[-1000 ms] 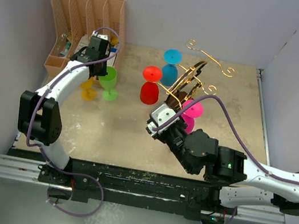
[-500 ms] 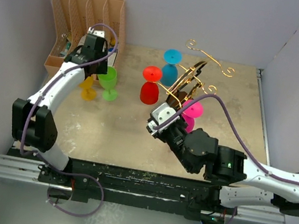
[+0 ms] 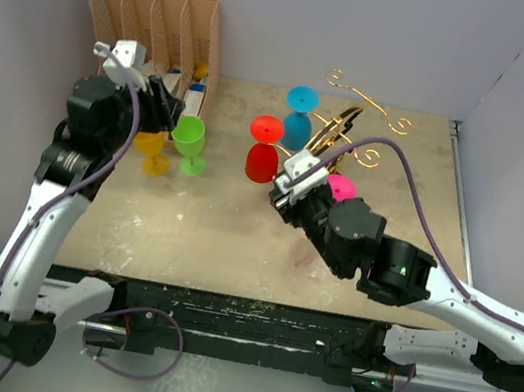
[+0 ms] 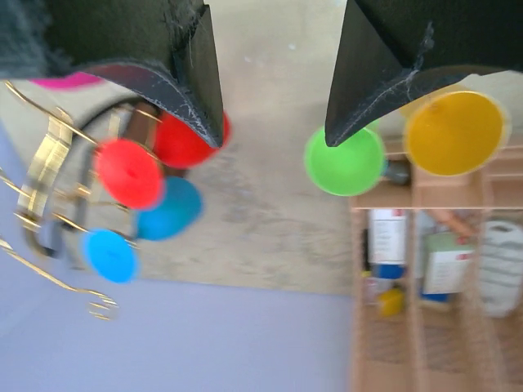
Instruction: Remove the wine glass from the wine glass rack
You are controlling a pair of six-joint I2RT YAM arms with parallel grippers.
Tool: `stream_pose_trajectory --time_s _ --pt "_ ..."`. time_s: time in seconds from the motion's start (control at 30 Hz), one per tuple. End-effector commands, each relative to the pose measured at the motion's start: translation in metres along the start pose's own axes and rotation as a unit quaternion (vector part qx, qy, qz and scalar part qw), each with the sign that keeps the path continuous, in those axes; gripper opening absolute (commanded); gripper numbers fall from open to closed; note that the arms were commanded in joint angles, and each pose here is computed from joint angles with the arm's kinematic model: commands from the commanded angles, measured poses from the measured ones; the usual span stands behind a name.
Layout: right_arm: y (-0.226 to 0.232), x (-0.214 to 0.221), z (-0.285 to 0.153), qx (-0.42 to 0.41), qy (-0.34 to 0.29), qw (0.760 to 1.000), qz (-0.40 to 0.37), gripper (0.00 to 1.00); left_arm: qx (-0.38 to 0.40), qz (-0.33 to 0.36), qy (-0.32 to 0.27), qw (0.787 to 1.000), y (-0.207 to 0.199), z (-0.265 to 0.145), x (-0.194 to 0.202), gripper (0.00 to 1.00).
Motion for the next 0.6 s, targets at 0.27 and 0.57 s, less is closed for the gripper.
stream_pose_trajectory --time_s 0.27,0.57 --pt "-0.134 -0.027 0.030 0.083 0.009 0.955 0.285 0.47 0.236 -0.021 0.026 0.971 -0.030 -0.057 0.088 0.55" --pt "-0.170 0.034 0.024 -0.034 -0.002 0.864 0.503 0.39 0.234 -0.007 0.038 0.971 -0.027 -0.066 0.097 0.55"
Point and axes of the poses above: each gripper's point midway between its finger pads, its own z axis out along the fingers, its own y axis along the line the jaws close on, x = y × z, the point moved 8 cm from there along -z, back along the fingers, and after that the axes turned 8 degrees about z, right-handed, at the moved point
